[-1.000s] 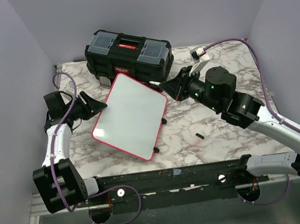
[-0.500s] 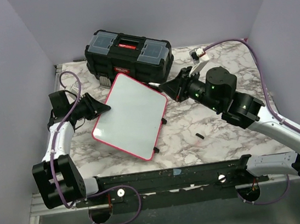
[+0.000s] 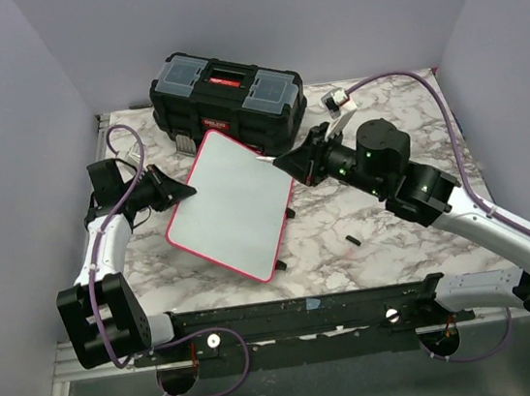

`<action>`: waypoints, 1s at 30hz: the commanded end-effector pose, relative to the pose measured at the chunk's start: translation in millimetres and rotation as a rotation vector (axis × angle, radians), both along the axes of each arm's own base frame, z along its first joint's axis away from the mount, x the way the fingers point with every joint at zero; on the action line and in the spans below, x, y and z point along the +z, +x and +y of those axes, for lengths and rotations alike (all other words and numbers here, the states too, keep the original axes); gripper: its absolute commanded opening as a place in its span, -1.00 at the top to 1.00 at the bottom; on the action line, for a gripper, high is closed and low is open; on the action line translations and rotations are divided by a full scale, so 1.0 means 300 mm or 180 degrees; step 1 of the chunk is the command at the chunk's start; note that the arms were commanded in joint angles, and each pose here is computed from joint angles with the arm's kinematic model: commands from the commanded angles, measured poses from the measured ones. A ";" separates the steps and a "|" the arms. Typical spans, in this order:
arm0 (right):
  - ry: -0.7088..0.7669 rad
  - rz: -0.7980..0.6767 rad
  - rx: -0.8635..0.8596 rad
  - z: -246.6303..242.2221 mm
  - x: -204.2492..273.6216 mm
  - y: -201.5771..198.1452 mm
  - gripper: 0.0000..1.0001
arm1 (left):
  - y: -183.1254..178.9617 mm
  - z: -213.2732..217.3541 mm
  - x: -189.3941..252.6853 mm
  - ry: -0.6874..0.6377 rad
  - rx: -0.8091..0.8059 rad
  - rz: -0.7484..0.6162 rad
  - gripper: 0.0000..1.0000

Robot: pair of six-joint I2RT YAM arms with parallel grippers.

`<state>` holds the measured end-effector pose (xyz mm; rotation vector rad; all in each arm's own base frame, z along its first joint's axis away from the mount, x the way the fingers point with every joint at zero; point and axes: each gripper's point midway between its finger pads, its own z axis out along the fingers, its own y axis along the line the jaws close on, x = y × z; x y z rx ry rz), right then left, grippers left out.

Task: Write a sentence on the whiteboard
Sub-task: Hold the whiteboard on the whiteboard stand, then write a sentence on the whiteboard.

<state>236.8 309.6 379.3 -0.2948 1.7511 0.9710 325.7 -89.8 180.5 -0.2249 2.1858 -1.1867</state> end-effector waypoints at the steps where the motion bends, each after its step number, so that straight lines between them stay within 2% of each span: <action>1: -0.0186 -0.0072 0.0627 0.092 -0.051 -0.062 0.99 | 0.014 -0.007 0.079 0.0095 -0.0101 -0.0361 1.00; 6: -0.0411 -0.0047 0.1266 0.186 -0.136 -0.113 0.99 | 0.010 -0.011 0.092 0.0214 -0.0103 -0.0463 1.00; 12: -0.0539 0.0028 0.1506 0.246 -0.219 -0.110 0.99 | -0.019 -0.030 0.127 0.0536 -0.0105 -0.0801 1.00; 16: -0.0552 -0.0024 0.1666 0.277 -0.229 -0.129 0.99 | -0.034 -0.027 0.132 0.0675 -0.0058 -0.0856 1.00; 22: -0.0645 -0.0181 0.1779 0.333 -0.238 -0.175 0.99 | -0.053 -0.041 0.145 0.0789 -0.0064 -0.0962 1.00; 30: -0.0649 -0.0309 0.1661 0.405 -0.242 -0.183 0.99 | -0.071 -0.059 0.140 0.0870 -0.0077 -0.0938 1.00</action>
